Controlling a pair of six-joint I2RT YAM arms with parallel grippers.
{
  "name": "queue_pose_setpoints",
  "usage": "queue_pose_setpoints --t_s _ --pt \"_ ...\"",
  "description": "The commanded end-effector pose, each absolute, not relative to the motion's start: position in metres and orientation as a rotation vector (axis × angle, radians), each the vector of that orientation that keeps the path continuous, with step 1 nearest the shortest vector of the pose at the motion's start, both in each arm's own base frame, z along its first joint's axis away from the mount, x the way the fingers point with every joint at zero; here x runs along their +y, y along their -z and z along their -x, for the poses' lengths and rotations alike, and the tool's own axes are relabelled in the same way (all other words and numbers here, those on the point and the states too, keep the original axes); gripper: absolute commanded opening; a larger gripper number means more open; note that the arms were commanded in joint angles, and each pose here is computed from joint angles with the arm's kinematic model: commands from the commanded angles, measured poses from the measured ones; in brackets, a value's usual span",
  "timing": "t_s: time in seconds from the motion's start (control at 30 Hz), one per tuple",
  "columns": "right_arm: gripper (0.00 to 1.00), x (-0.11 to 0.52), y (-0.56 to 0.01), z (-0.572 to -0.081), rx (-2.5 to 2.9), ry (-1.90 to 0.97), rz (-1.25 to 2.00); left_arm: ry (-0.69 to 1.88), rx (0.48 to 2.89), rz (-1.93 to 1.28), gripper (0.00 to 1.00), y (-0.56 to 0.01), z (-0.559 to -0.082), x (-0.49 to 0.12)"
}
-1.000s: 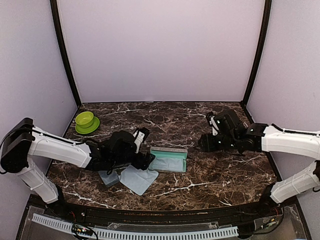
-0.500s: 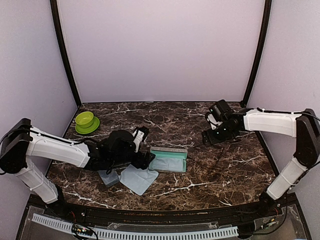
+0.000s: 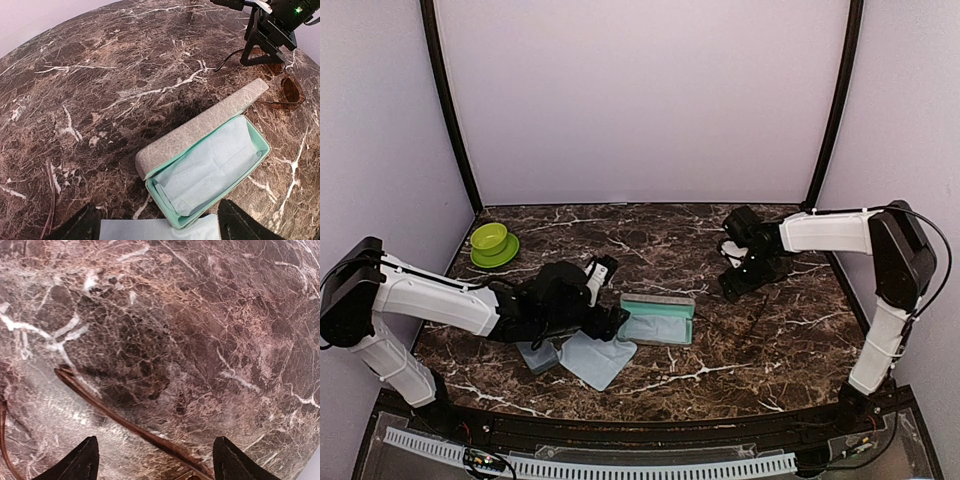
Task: Organize the sunglasses
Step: Pick up the sunglasses from the center of the board.
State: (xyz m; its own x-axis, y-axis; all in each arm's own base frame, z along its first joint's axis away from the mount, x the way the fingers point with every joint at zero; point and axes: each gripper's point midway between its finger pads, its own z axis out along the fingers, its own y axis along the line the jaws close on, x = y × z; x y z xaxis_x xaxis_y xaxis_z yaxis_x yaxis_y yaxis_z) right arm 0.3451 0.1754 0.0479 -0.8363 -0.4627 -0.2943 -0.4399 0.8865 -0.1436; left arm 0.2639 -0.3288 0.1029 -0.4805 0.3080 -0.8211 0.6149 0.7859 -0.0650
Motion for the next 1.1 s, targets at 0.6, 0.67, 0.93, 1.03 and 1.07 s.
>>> queue_pose_setpoints --t_s 0.6,0.67,0.93,1.03,1.07 --pt "0.47 0.131 -0.027 -0.352 2.847 0.172 0.56 0.443 2.099 -0.702 0.84 -0.103 -0.263 -0.332" --pt "0.45 0.127 -0.024 -0.351 2.86 0.167 0.532 0.442 2.1 -0.699 0.84 -0.103 -0.263 -0.331" --pt "0.36 0.12 -0.027 -0.351 2.858 0.12 0.435 0.443 2.107 -0.698 0.84 -0.099 -0.262 -0.33" --pt "0.32 0.115 -0.023 -0.343 2.872 0.122 0.423 0.445 2.109 -0.698 0.84 -0.099 -0.262 -0.331" --pt "0.31 0.116 -0.025 -0.343 2.869 0.119 0.42 0.445 2.111 -0.698 0.84 -0.098 -0.262 -0.331"
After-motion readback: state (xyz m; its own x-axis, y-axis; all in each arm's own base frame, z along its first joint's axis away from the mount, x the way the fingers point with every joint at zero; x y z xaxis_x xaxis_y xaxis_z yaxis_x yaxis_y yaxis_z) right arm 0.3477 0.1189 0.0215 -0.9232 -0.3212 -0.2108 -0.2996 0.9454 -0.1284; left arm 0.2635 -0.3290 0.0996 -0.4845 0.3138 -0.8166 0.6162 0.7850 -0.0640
